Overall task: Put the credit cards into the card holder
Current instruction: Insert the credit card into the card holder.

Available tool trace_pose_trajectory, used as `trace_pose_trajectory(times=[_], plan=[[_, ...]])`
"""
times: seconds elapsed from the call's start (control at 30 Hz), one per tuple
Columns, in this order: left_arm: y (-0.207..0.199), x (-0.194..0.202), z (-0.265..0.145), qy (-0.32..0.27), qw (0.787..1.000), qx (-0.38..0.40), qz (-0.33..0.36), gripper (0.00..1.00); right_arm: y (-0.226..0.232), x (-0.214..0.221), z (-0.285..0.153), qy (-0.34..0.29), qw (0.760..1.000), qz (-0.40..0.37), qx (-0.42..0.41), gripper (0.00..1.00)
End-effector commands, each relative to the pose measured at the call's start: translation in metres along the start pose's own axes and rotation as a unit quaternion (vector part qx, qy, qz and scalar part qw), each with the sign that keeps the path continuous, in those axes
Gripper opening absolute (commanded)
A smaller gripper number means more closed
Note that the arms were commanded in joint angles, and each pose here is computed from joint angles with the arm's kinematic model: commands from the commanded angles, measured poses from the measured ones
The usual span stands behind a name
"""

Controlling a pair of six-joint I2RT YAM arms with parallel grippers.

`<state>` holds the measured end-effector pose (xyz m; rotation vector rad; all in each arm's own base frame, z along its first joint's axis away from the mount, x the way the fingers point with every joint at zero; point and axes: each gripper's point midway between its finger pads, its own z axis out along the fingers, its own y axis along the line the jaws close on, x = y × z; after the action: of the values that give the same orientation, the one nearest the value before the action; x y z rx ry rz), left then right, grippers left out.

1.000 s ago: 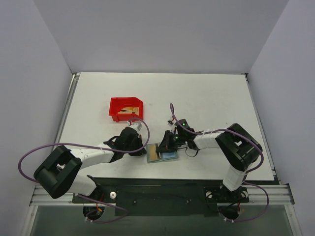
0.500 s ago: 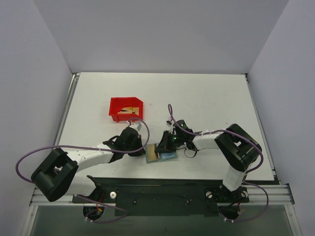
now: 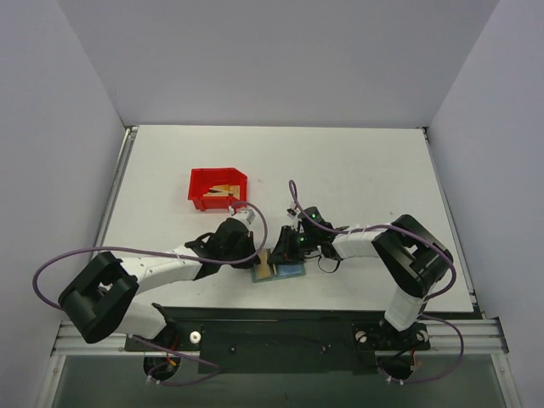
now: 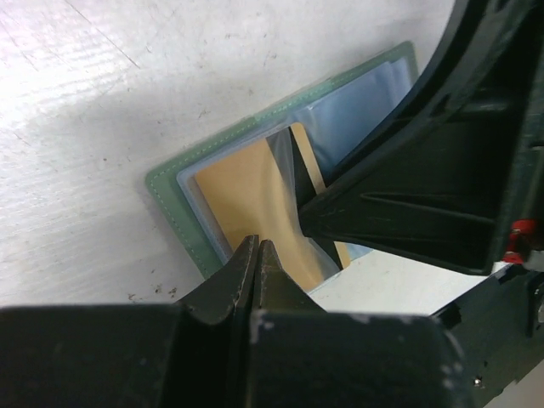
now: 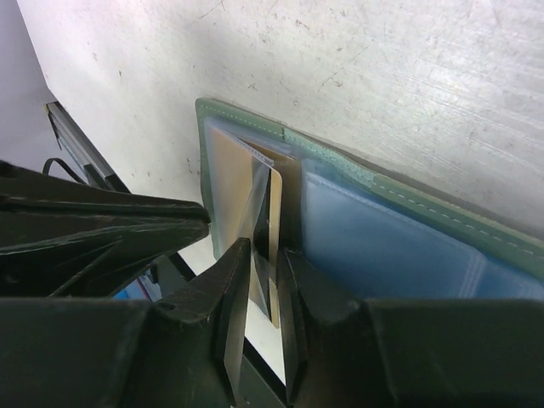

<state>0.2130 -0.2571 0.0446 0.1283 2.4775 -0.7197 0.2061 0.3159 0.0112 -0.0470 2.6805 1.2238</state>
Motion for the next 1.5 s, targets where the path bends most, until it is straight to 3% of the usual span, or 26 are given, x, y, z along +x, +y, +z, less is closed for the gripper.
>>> trace_pose_trajectory(times=[0.0, 0.17, 0.33, 0.63, 0.83, 1.1, 1.47], plan=[[-0.012, 0.001, 0.009, -0.001, 1.000, 0.019, 0.006, 0.00, -0.021, 0.003, -0.007, -0.005, 0.998, -0.018, 0.066, 0.20], [-0.007, 0.011, 0.014, 0.011, 1.000, 0.013, 0.004, 0.00, -0.018, -0.004, -0.022, -0.023, 0.995, -0.040, 0.085, 0.29], [-0.007, 0.012, 0.014, 0.013, 1.000, 0.012, 0.001, 0.00, -0.014, -0.007, -0.033, -0.035, 0.994, -0.053, 0.092, 0.31], [-0.012, 0.000, 0.000, -0.007, 1.000, 0.016, 0.000, 0.00, -0.024, -0.007, -0.028, -0.031, 0.992, -0.052, 0.106, 0.08], [-0.009, -0.012, -0.012, -0.037, 0.999, 0.010, -0.002, 0.00, -0.030, -0.005, -0.023, -0.023, 0.992, -0.049, 0.112, 0.00], [0.023, 0.014, 0.000, 0.008, 0.999, -0.047, 0.005, 0.00, -0.030, -0.002, -0.019, -0.006, 0.992, -0.052, 0.112, 0.00], [0.029, 0.025, 0.007, 0.022, 0.998, -0.052, 0.006, 0.00, -0.021, 0.001, -0.012, 0.009, 0.993, -0.065, 0.098, 0.00]])
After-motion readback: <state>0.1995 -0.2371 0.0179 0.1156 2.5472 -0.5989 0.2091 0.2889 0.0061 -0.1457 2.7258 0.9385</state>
